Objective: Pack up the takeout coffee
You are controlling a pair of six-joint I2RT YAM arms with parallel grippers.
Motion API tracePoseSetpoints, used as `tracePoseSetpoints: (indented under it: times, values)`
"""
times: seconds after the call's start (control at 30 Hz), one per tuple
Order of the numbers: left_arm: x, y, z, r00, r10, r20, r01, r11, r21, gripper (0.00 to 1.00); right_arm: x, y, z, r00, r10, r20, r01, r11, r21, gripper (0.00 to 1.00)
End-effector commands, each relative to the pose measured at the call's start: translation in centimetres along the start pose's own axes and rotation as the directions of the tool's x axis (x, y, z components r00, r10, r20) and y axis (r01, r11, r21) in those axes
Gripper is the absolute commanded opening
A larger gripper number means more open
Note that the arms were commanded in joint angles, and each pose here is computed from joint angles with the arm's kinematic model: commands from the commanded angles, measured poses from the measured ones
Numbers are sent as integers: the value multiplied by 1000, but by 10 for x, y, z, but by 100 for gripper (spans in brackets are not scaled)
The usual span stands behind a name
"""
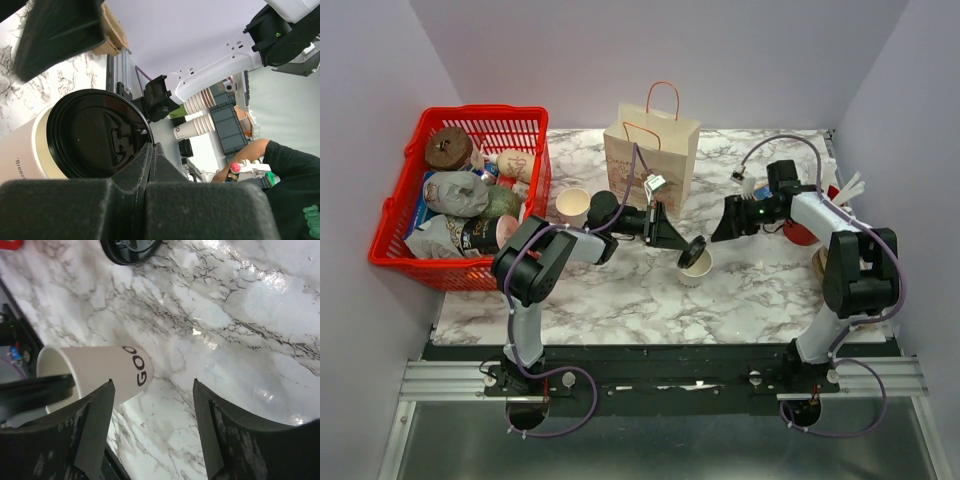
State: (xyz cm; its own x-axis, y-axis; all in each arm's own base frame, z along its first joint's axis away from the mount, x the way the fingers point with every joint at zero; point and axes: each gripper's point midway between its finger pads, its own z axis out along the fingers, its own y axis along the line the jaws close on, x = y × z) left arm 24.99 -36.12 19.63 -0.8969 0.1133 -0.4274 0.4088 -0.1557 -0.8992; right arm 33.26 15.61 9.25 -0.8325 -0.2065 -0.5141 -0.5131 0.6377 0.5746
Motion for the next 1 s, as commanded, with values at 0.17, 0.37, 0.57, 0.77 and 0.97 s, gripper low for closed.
tracePoseSetpoints:
  times: [0.17,0.37,0.57,0.77,0.97]
  values:
    - [-14,-1,-3,992,107,69,-109,994,25,0,-1,67,-40,975,-176,133,209,929,-306,84]
    - [-14,4,-5,993,97,73,-98,995,10,5,-3,77,-37,949,-273,158,310,898,-313,100]
    - [-15,3,-5,992,106,71,-107,994,9,7,-1,84,-28,926,-344,153,375,877,-301,100]
    - [-12,1,-7,991,115,65,-116,993,4,10,0,88,-22,918,-365,154,395,871,-293,99]
    - [-14,0,-6,991,121,63,-120,993,-7,23,0,92,-16,925,-352,143,379,880,-286,98]
